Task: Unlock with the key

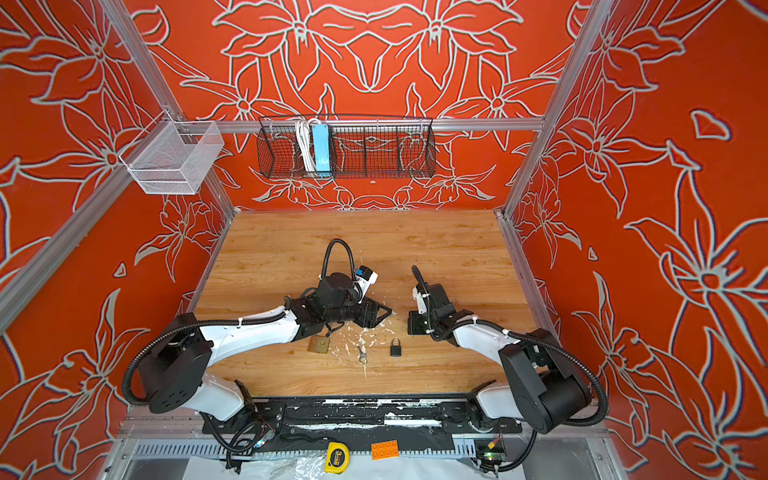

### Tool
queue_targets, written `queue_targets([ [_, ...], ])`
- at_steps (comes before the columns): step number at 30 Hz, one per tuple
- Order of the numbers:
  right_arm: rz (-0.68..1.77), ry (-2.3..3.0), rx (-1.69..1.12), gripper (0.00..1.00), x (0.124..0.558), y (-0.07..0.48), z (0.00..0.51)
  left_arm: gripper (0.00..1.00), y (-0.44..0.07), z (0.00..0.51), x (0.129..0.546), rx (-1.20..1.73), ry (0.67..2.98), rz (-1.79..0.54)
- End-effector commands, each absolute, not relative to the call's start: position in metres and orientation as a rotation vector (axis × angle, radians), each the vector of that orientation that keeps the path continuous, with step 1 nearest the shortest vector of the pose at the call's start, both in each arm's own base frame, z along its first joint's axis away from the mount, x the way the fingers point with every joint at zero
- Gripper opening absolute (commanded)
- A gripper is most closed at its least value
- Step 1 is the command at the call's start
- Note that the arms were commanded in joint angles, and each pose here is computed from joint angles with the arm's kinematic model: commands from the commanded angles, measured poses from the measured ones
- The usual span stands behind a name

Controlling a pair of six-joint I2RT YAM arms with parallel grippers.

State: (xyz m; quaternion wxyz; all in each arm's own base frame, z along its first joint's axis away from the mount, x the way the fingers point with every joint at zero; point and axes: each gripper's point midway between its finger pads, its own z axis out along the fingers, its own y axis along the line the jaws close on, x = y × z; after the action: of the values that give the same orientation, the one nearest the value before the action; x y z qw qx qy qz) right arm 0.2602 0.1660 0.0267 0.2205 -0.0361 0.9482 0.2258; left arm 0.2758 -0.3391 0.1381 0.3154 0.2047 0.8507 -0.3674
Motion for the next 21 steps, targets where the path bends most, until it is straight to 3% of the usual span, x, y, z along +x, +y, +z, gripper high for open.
queue_targets([
  [1, 0.694, 2.595, -0.099, 0.00, 0.267, 0.178, 0.039, 0.69, -0.329, 0.142, 0.281, 0.538, 2.221, -0.890],
  [10, 0.719, 2.540, -0.194, 0.00, 0.278, 0.189, 0.088, 0.67, -0.306, 0.142, 0.301, 0.513, 2.136, -0.746],
  [21, 0.722, 2.416, -0.387, 0.00, 0.308, 0.209, 0.163, 0.59, -0.287, 0.147, 0.294, 0.743, 1.684, -0.558],
])
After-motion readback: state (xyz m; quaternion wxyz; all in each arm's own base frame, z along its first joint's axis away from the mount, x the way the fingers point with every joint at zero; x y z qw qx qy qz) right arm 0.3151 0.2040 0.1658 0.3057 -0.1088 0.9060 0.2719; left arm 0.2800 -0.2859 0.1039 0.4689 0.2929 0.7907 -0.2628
